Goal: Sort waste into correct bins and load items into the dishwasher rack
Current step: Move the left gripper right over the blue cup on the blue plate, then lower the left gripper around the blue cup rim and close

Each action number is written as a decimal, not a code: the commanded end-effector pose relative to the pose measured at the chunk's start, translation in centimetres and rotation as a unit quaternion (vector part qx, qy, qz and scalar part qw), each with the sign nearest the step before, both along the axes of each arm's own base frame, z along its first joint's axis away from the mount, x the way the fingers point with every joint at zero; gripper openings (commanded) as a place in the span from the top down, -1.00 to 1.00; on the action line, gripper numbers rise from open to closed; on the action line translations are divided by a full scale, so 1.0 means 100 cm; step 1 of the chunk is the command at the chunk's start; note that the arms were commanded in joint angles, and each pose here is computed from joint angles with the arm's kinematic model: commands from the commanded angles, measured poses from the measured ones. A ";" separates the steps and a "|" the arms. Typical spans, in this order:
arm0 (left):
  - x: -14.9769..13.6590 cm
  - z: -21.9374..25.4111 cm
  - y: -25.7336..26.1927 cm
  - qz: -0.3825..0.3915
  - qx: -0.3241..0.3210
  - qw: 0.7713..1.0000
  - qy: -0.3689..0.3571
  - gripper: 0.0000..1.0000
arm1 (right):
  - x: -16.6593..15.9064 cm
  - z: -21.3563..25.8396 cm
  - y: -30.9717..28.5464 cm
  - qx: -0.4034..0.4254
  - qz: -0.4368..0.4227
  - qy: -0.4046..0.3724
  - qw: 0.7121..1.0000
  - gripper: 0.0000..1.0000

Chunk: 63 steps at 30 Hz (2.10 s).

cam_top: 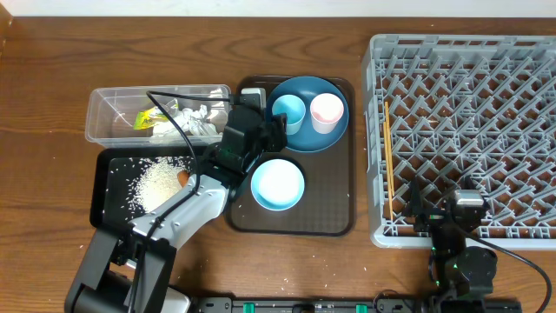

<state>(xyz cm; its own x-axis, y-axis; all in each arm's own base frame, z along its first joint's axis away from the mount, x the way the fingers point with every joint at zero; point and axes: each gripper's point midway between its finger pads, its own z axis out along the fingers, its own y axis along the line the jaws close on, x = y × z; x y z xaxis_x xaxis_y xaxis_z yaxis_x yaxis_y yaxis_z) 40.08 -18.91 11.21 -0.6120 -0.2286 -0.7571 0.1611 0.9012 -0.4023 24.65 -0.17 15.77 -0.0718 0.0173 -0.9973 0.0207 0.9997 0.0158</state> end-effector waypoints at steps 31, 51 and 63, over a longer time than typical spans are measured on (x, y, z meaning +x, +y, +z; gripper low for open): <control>0.005 -0.021 -0.007 0.002 -0.012 1.000 0.022 -0.07 | 0.000 -0.001 0.000 0.007 -0.002 0.001 1.000 -0.98; 0.003 -0.025 -0.007 0.005 -0.013 0.999 0.029 0.08 | 0.000 -0.001 0.000 0.007 -0.002 0.001 1.000 -0.99; 0.000 -0.030 -0.005 0.006 -0.007 0.999 0.042 0.11 | 0.000 -0.001 0.000 0.007 -0.002 0.001 1.000 -0.99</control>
